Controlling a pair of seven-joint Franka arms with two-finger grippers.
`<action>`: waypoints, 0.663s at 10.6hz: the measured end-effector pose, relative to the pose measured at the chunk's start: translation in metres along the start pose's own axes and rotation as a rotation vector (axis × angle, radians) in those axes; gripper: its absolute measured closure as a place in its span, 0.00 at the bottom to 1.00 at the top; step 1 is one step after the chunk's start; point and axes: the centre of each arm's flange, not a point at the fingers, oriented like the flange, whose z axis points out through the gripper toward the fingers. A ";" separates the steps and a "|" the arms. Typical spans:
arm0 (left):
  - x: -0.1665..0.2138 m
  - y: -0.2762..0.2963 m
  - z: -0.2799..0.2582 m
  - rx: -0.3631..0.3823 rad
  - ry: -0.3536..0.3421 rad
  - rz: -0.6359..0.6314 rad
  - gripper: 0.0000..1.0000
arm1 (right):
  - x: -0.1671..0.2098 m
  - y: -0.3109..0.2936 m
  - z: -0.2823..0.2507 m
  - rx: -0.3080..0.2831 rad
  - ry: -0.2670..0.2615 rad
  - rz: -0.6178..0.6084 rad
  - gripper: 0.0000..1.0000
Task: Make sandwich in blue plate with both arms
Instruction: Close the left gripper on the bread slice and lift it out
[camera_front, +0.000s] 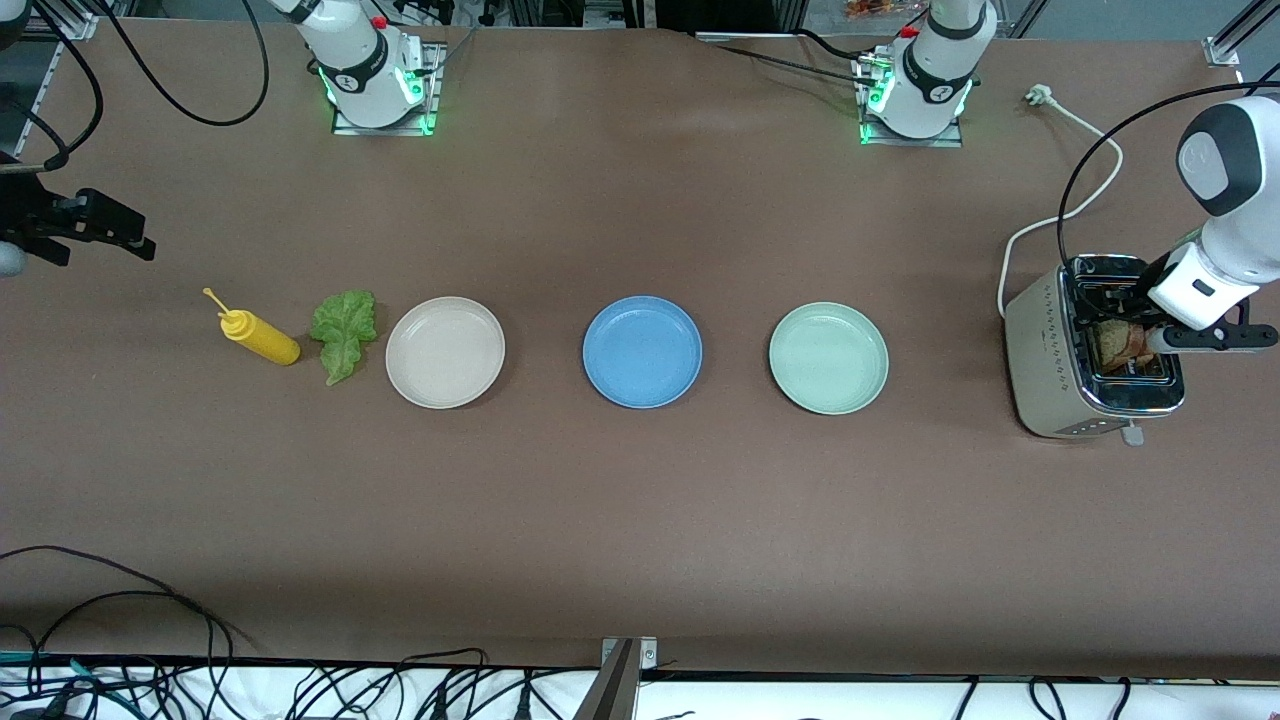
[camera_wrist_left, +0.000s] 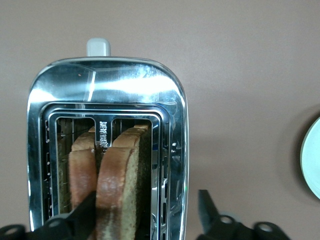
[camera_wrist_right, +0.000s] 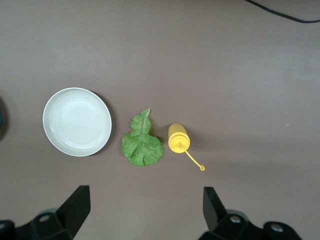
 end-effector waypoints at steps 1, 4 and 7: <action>0.000 0.000 0.002 -0.001 -0.003 0.000 0.25 | 0.000 0.000 0.000 0.000 -0.001 0.000 0.00; 0.000 0.000 0.010 -0.002 -0.012 -0.001 0.67 | 0.000 0.000 0.001 0.000 -0.001 0.000 0.00; 0.000 -0.004 0.009 -0.001 -0.008 -0.007 0.85 | 0.000 0.000 0.001 0.000 -0.001 0.000 0.00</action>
